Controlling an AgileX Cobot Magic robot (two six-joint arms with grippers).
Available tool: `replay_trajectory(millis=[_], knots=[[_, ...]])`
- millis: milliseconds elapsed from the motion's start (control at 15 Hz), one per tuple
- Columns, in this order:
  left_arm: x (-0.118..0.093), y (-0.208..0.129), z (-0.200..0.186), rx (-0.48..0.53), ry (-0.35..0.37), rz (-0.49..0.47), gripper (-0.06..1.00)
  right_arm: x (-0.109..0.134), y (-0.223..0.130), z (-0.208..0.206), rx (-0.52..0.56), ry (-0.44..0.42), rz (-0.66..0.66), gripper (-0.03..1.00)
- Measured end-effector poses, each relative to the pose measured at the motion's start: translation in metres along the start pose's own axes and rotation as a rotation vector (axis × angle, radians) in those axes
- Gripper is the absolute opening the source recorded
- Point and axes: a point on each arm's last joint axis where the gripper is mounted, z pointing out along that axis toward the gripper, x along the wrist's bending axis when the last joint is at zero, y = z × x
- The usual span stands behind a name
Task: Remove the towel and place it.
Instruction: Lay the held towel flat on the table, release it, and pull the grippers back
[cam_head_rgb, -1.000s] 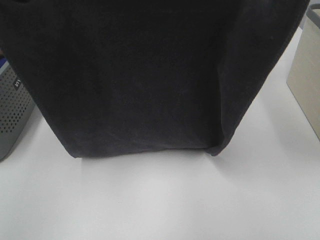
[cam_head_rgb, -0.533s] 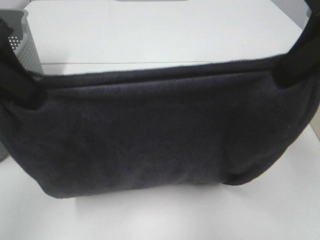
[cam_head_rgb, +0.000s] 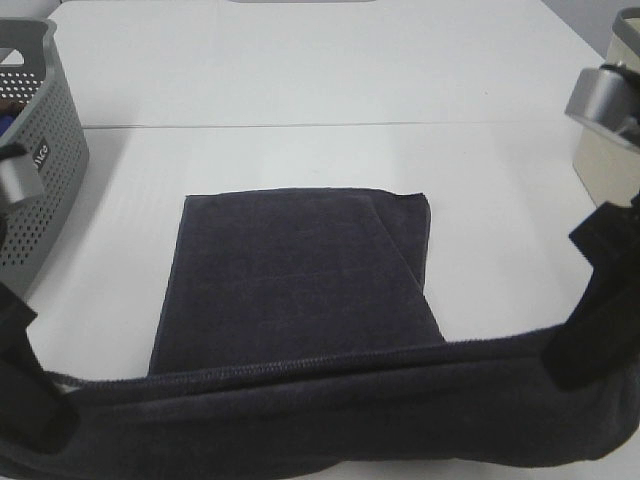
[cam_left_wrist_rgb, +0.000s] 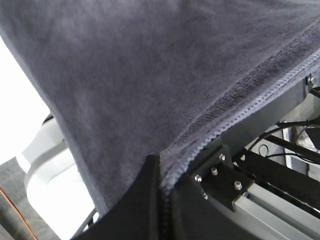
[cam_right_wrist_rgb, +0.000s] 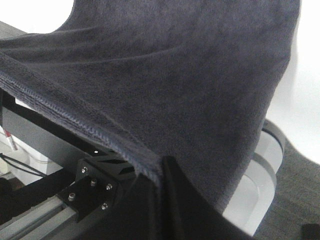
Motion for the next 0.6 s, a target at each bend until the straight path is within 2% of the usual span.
replay_trajectory(millis=[333, 600], knots=[[0.008, -0.014, 0.013, 0.065, -0.018, -0.051, 0.00, -0.014, -0.024, 0.031, 0.121, 0.033, 0.090, 0.01], [0.018, -0.014, 0.030, 0.154, -0.026, -0.132, 0.00, -0.024, -0.028, 0.052, 0.226, 0.050, 0.171, 0.01]])
